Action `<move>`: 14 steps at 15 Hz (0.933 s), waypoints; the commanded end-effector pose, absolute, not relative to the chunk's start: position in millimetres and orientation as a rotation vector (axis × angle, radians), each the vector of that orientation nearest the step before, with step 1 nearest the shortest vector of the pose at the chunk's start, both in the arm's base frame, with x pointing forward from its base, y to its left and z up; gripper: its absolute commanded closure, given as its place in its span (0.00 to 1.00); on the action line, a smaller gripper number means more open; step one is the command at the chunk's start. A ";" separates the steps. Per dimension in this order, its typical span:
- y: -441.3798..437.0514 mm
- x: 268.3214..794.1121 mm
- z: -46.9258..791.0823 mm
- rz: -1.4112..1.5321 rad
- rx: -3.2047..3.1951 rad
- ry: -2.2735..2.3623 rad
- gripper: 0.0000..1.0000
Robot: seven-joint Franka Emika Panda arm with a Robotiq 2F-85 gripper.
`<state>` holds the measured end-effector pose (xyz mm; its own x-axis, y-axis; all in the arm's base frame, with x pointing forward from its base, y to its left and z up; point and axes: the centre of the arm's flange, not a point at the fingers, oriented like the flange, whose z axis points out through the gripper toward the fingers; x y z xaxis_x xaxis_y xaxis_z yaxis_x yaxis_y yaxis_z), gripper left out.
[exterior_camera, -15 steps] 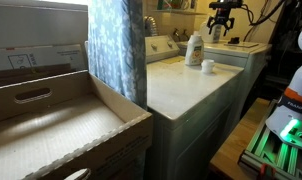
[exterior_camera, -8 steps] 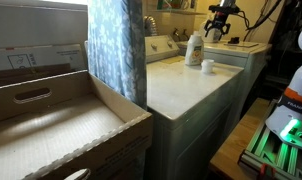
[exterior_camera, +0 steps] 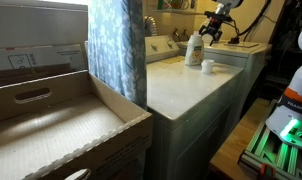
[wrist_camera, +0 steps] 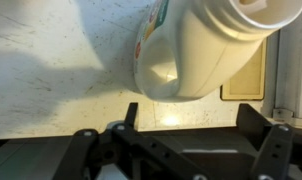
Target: Pour some fabric softener into its lid
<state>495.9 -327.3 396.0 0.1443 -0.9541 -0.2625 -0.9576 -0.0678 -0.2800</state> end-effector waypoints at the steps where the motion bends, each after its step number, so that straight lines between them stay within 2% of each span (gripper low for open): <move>1: -335.5 512.5 378.5 0.115 -1.994 1.807 0.00; 8: -330.2 529.0 359.1 0.226 -1.919 1.768 0.01; 9: -330.3 530.8 357.0 0.235 -1.908 1.762 0.26; 10: -330.2 532.1 355.9 0.240 -1.899 1.761 0.26; 11: -330.4 532.9 353.9 0.249 -1.890 1.756 0.32; 14: -331.6 534.8 349.7 0.266 -1.874 1.748 0.56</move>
<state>531.3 -322.2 355.3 0.1238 -0.8762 -0.4658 -0.9685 -0.0045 -0.2488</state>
